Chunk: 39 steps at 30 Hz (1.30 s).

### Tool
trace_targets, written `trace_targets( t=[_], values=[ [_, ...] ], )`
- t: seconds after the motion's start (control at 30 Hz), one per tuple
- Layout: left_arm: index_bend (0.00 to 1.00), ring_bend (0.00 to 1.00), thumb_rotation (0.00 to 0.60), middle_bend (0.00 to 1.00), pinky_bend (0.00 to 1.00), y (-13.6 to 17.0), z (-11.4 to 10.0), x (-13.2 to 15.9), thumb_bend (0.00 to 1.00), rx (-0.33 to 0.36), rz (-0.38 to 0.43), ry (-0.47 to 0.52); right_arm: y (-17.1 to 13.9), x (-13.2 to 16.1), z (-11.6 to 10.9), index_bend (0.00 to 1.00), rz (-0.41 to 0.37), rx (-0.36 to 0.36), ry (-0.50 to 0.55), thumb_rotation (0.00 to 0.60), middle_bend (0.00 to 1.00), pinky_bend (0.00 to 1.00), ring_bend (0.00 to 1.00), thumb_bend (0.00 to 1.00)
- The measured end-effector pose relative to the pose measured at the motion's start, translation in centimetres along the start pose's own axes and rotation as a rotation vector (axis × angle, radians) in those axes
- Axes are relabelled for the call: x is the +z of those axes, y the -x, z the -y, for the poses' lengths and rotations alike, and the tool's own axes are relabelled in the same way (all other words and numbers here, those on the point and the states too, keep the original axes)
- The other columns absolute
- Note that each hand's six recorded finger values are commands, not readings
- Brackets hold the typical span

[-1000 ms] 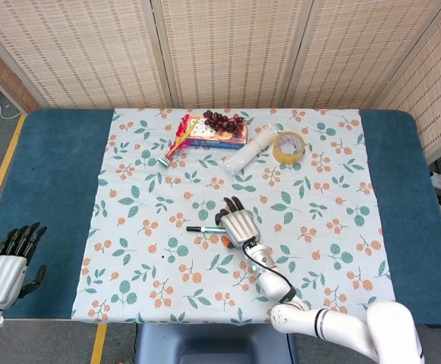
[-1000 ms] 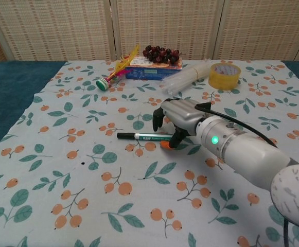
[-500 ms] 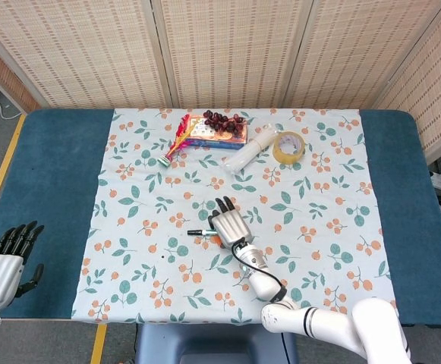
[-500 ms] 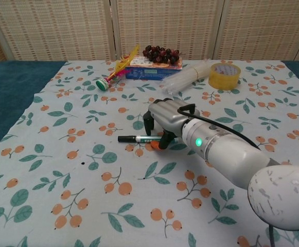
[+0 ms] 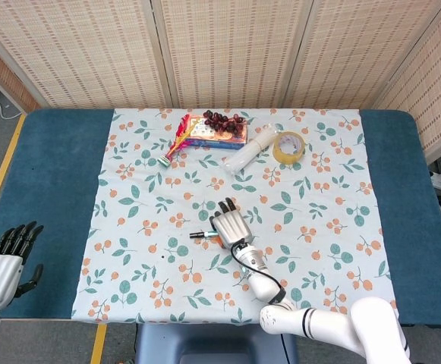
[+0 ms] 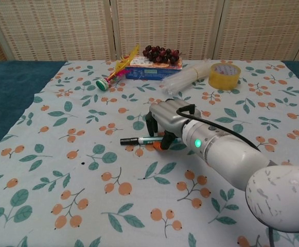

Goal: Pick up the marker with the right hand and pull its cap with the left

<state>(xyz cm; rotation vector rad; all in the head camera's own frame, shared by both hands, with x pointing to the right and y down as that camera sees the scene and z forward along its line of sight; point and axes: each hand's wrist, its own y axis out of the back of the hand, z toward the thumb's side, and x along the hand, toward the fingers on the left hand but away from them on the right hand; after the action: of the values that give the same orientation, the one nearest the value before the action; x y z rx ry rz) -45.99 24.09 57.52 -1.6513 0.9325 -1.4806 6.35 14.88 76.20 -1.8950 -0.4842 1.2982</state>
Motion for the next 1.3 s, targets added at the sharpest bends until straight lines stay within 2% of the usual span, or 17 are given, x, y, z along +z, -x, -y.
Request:
trace_targets(
  t=[0.1, 0.43, 0.6, 0.77, 0.9, 0.97, 1.1, 1.13, 1.23, 1.3],
  values=[
    [0.0, 0.0, 0.6, 0.0, 0.08, 0.1, 0.0, 0.1, 0.48, 0.0, 0.002, 0.0, -0.1, 0.2, -0.1, 0.71, -0.01, -0.01, -0.011, 0.6, 0.57, 0.14, 0.27, 0.31],
    [0.0, 0.0, 0.6, 0.0, 0.08, 0.2, -0.3, -0.1, 0.48, 0.01, -0.003, 0.008, -0.4, 0.4, -0.3, 0.82, -0.021, -0.029, -0.019, 0.6, 0.68, 0.17, 0.36, 0.34],
    [0.0, 0.0, 0.6, 0.0, 0.08, 0.3, -0.3, -0.1, 0.48, 0.009, 0.001, 0.007, -0.9, 0.3, -0.3, 0.91, -0.043, -0.046, -0.004, 0.6, 0.78, 0.21, 0.47, 0.39],
    [0.0, 0.0, 0.6, 0.0, 0.09, 0.6, -0.4, -0.1, 0.48, 0.011, 0.009, 0.007, -2.4, 0.0, -0.4, 0.92, -0.092, -0.072, 0.047, 0.6, 0.8, 0.21, 0.51, 0.4],
    [0.0, 0.0, 0.6, 0.0, 0.17, 0.4, -0.5, 0.6, 0.5, 0.037, 0.042, 0.032, -3.5, -0.9, -1.1, 0.92, -0.125, -0.1, 0.112, 0.6, 0.81, 0.21, 0.52, 0.4],
    [0.0, 0.04, 0.6, 0.01, 0.26, 0.3, -0.6, 1.1, 0.5, 0.046, 0.066, 0.057, -3.8, -1.2, -1.5, 0.92, -0.127, -0.112, 0.153, 0.6, 0.81, 0.21, 0.52, 0.4],
    [0.07, 0.25, 0.6, 0.18, 0.48, -0.4, -1.2, 2.5, 0.49, 0.059, 0.123, 0.174, -4.2, -2.1, -2.4, 0.92, -0.123, -0.148, 0.275, 0.6, 0.81, 0.21, 0.52, 0.4],
    [0.12, 0.32, 0.6, 0.26, 0.54, -0.7, -1.5, 3.0, 0.5, 0.066, 0.135, 0.211, -4.3, -2.3, -2.6, 0.92, -0.123, -0.16, 0.304, 0.6, 0.81, 0.21, 0.52, 0.4],
    [0.23, 0.44, 0.6, 0.44, 0.63, -1.9, -2.8, 4.6, 0.49, 0.101, 0.154, 0.327, -4.6, -3.1, -3.3, 0.92, -0.123, -0.215, 0.403, 0.6, 0.81, 0.21, 0.52, 0.41],
    [0.26, 0.47, 0.6, 0.49, 0.65, -2.7, -3.7, 5.7, 0.49, 0.118, 0.15, 0.38, -4.7, -3.8, -3.5, 0.92, -0.121, -0.254, 0.47, 0.6, 0.81, 0.21, 0.52, 0.41]
  ],
)
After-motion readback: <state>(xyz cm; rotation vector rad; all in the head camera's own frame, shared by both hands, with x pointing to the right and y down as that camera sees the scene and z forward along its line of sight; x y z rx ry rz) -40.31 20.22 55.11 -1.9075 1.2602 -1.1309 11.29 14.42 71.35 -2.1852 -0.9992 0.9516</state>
